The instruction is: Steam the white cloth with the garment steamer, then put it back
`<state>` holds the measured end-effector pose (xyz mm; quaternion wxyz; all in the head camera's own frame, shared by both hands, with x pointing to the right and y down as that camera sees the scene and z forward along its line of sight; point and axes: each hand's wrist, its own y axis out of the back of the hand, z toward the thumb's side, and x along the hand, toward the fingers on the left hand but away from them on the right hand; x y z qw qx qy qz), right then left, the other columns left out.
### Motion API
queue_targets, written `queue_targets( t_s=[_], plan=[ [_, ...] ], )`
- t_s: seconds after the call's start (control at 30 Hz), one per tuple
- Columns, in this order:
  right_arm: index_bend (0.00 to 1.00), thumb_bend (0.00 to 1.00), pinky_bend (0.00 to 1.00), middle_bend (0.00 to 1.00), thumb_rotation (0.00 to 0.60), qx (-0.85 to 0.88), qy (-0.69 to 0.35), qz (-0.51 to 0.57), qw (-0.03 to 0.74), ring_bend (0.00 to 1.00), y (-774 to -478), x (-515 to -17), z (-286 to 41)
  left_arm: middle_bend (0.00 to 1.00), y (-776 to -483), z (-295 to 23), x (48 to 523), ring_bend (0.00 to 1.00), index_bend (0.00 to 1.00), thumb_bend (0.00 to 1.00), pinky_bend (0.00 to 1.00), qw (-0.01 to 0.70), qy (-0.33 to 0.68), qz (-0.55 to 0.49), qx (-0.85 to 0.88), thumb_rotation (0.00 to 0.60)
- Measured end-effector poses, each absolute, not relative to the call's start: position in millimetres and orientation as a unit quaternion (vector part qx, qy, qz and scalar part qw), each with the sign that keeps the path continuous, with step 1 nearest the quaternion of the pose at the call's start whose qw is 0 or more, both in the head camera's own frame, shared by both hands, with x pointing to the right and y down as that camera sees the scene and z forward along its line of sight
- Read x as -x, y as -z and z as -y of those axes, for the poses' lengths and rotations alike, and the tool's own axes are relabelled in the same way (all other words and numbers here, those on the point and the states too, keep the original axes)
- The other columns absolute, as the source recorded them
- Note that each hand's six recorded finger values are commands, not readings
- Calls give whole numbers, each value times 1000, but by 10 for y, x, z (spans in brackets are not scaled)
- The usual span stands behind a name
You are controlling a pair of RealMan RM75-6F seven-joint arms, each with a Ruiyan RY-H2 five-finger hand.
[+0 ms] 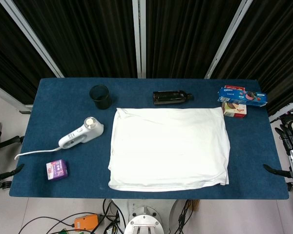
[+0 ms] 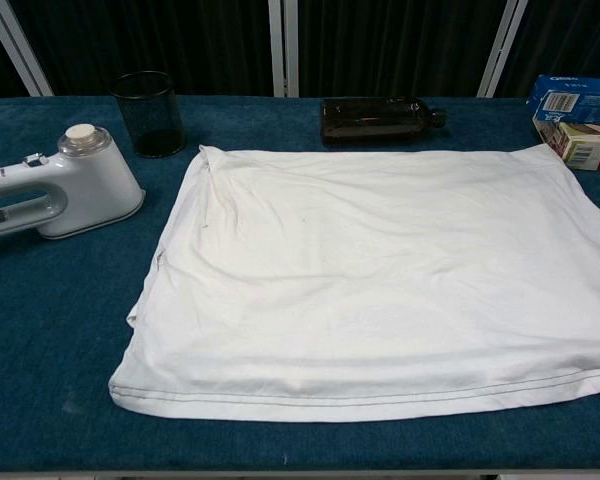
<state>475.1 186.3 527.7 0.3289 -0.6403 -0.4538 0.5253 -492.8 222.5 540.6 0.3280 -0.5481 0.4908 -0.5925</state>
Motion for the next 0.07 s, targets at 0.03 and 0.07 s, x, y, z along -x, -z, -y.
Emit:
queue_targets(
  t_s=[0.03, 0.07],
  plan=[
    [0, 0, 0, 0, 600, 641, -526, 453, 329, 0, -5280, -4743, -1880, 1, -5394, -2292, 4938, 0, 8, 0, 0, 329, 594, -490, 547, 500],
    [0, 0, 0, 0, 600, 642, -525, 452, 328, 0, -5286, -4730, -1895, 1, -5387, -2350, 4946, 0, 13, 0, 0, 329, 595, -489, 546, 501]
  ],
)
